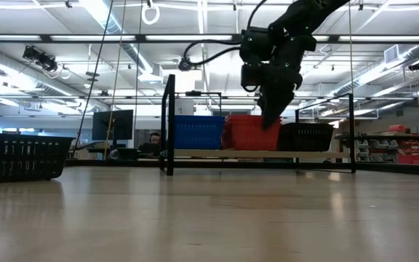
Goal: Stack baskets on shelf by color
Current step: Stack the red bin on the stacked red bins on the shelf
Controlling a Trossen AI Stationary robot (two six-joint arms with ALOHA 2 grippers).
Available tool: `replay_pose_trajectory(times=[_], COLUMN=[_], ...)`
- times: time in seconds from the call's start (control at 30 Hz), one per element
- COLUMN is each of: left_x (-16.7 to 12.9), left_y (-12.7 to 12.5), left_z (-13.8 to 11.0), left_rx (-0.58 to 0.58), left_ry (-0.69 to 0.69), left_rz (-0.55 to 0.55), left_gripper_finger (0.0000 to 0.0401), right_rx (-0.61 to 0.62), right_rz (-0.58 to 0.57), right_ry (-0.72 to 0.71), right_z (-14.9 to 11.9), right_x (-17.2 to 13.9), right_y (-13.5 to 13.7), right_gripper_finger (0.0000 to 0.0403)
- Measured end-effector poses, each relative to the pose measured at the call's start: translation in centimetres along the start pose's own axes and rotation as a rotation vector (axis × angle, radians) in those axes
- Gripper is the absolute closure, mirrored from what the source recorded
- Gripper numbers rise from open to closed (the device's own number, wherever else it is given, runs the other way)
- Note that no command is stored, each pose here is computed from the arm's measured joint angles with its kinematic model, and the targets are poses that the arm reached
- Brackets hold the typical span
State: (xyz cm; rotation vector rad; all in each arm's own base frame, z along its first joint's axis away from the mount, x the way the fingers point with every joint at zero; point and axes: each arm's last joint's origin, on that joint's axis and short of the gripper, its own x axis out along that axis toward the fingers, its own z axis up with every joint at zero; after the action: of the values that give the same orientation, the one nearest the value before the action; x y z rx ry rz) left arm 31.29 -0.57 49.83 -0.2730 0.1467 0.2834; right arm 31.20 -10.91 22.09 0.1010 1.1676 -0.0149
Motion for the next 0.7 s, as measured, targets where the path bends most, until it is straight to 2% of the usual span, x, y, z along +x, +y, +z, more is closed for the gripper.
replay_pose_trajectory(times=[0.3, 0.7], left_x=[0.0, 0.0], left_y=[-0.1, -0.1], left_z=[0.0, -0.1], left_rx=[-0.002, -0.001], left_ry=[0.001, 0.002], left_rz=[-0.003, -0.003], left_gripper_finger=[0.0284, 0.0284], right_rx=[-0.101, -0.098], right_rz=[-0.017, -0.038], right_ry=[0.130, 0.038], right_z=[-1.3, -0.2], right_x=[-0.2, -0.9], right_y=[-0.4, -0.8], right_gripper_finger=[0.0252, 0.0261])
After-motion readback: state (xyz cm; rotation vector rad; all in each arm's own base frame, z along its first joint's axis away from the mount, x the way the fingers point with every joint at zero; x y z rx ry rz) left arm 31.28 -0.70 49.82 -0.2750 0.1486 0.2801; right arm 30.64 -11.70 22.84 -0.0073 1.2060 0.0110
